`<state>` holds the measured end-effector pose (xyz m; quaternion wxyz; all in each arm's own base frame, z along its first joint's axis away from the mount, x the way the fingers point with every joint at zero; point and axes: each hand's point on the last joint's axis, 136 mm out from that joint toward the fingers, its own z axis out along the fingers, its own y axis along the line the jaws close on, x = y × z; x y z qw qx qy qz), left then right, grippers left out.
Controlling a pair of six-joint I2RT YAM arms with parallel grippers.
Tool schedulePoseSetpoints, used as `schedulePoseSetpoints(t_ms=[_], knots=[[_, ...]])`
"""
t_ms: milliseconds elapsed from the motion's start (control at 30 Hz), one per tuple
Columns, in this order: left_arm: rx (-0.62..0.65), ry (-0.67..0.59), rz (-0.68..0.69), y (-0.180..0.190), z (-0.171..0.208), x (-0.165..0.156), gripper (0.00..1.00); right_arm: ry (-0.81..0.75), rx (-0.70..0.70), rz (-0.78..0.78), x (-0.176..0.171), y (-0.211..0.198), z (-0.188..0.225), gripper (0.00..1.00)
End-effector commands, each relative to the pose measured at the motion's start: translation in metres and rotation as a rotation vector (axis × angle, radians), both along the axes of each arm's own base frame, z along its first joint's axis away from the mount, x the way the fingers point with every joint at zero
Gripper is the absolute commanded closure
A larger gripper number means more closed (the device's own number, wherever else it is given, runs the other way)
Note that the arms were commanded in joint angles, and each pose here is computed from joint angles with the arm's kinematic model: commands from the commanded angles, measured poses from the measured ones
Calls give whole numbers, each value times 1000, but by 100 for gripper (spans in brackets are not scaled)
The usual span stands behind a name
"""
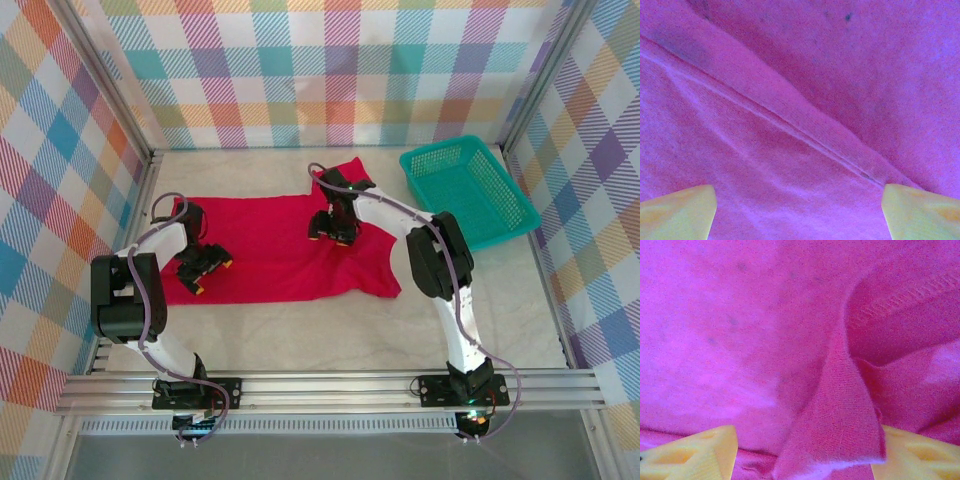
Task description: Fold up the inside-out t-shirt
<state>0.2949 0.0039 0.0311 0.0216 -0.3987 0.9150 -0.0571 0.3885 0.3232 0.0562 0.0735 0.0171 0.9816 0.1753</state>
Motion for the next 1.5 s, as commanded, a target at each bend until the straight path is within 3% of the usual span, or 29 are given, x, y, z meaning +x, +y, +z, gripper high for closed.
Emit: schedulePoseSetpoints(t_ms=[0,233,367,467,733,1167,1467], knots=[[-1,22,-8,0,-4,-9,14,15,57,5,7,21,6,31],[1,26,-18,1,-1,-8,14,-20,166,57,27,49,41,31],[11,-6,-12,3,12,-4,14,-32,121,85,17,32,64,30],[9,-53,7,2,24,-3,14,-29,72,98,-10,6,70,29],[-11,-84,37,2,25,3,14,41,70,11,-101,-59,33,28],[37,100,184,55,-22,-16,14,253,-38,-201,-145,-153,-60,26],[96,95,181,62,-13,-28,14,296,-134,-240,-196,-189,-58,26]])
